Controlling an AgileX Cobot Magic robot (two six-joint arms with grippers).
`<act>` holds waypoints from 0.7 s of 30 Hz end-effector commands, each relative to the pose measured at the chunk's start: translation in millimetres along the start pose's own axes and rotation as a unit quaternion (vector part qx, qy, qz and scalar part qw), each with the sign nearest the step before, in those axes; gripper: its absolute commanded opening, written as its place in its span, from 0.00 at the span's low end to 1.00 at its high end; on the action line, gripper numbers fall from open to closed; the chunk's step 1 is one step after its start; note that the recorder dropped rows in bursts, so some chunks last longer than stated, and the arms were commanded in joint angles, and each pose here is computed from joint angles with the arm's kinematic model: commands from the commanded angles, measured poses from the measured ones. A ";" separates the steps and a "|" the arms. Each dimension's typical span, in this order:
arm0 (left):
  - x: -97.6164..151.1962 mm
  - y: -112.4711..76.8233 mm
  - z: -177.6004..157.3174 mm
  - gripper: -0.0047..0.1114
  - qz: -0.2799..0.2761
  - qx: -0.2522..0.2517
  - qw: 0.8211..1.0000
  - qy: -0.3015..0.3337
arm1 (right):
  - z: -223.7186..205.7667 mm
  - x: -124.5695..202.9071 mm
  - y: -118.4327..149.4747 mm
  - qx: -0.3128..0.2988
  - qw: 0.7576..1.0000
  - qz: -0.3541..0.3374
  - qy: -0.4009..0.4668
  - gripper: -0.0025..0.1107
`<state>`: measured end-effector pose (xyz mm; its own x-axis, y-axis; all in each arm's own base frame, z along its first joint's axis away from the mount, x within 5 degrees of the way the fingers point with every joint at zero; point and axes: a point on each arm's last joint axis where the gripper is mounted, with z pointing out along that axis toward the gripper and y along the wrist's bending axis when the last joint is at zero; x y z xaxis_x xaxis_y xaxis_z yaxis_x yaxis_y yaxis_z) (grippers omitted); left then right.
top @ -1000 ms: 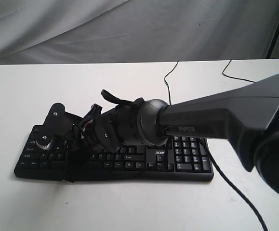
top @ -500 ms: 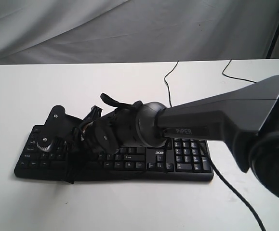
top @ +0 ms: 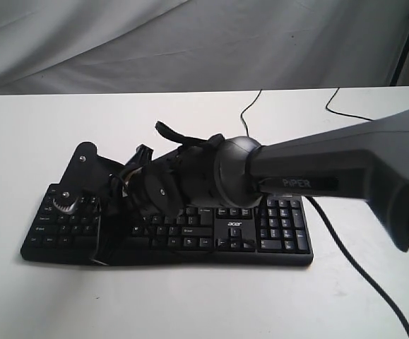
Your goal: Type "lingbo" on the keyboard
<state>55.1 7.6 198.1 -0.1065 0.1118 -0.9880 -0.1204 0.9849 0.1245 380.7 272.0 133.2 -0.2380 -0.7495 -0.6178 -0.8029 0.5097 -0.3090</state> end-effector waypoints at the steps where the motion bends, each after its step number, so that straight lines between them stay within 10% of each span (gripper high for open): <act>1: 1.4 -0.4 0.6 0.05 -0.001 0.002 1.000 0.002 | -4.1 3.7 -4.5 0.005 1.000 0.002 0.001 0.02; 21: 1.4 -0.4 0.6 0.05 -0.001 0.002 1.000 0.002 | -0.7 9.4 -7.9 0.009 1.000 0.005 0.005 0.02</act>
<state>55.1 7.6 198.1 -0.1065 0.1118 -0.9880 -0.1204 0.9849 0.1245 383.3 263.7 129.9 -0.2527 -0.7503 -0.6110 -0.7961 0.5201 -0.3094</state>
